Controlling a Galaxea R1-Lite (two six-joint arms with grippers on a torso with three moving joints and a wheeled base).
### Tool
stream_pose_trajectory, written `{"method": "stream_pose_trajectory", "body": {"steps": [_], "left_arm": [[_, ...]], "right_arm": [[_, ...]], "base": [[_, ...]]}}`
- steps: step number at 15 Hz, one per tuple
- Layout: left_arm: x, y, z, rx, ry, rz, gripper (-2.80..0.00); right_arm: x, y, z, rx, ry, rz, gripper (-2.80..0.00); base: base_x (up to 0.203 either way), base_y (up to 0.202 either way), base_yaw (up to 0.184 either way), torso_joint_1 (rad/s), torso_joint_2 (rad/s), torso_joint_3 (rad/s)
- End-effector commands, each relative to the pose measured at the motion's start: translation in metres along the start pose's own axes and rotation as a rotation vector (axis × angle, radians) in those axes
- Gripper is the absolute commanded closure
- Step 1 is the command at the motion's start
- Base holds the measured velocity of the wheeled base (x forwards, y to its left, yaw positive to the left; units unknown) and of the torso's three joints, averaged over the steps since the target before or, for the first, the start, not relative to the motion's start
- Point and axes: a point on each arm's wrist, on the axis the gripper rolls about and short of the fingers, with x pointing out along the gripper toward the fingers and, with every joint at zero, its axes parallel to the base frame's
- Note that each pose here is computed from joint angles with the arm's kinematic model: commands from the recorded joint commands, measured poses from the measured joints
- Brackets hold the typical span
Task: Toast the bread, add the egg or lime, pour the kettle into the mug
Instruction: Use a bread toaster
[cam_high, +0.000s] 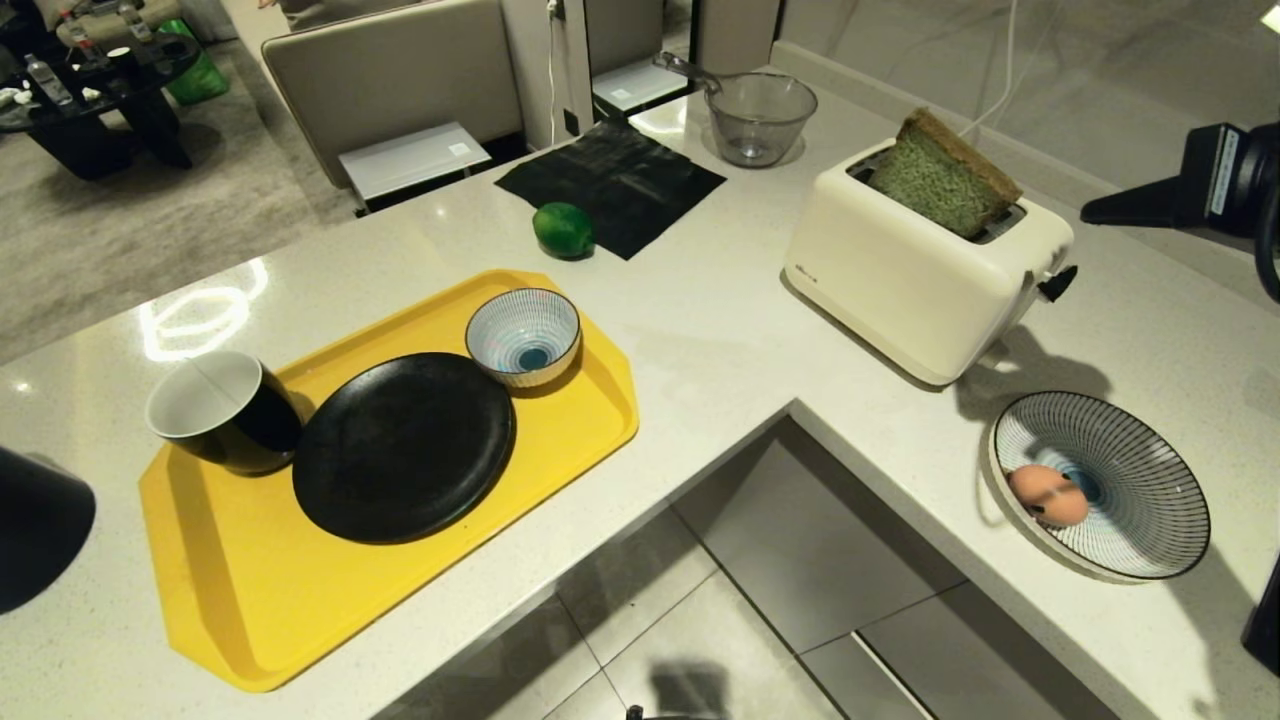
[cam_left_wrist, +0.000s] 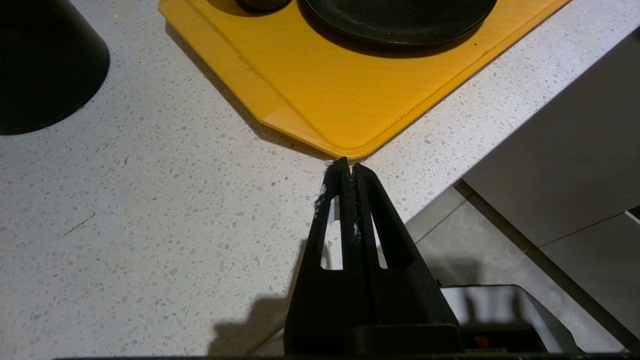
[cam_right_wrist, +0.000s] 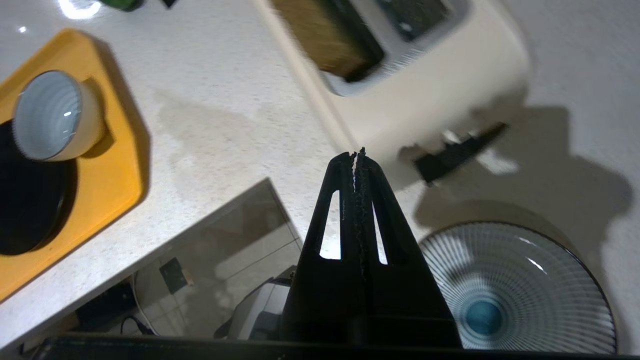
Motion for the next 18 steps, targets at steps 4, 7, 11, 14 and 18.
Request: {"method": "stream_pose_trajectory", "body": {"steps": [4, 7, 11, 14, 18], "left_arm": [[0.0, 0.0, 0.0, 0.0, 0.0, 0.0, 0.0], [0.0, 0.0, 0.0, 0.0, 0.0, 0.0, 0.0], [0.0, 0.0, 0.0, 0.0, 0.0, 0.0, 0.0], [0.0, 0.0, 0.0, 0.0, 0.0, 0.0, 0.0], [0.0, 0.0, 0.0, 0.0, 0.0, 0.0, 0.0]], "right_arm": [[-0.013, -0.044, -0.026, 0.185, -0.001, -0.016, 0.0], [-0.021, -0.056, -0.037, 0.268, -0.104, 0.112, 0.0], [-0.009, -0.072, -0.044, 0.329, -0.191, 0.21, 0.0], [0.002, -0.078, -0.046, 0.34, -0.17, 0.216, 0.0], [0.018, -0.087, -0.049, 0.357, -0.14, 0.201, 0.0]], "base": [[0.0, 0.0, 0.0, 0.0, 0.0, 0.0], [0.0, 0.0, 0.0, 0.0, 0.0, 0.0], [0.0, 0.0, 0.0, 0.0, 0.0, 0.0], [0.0, 0.0, 0.0, 0.0, 0.0, 0.0], [0.0, 0.0, 0.0, 0.0, 0.0, 0.0]]}}
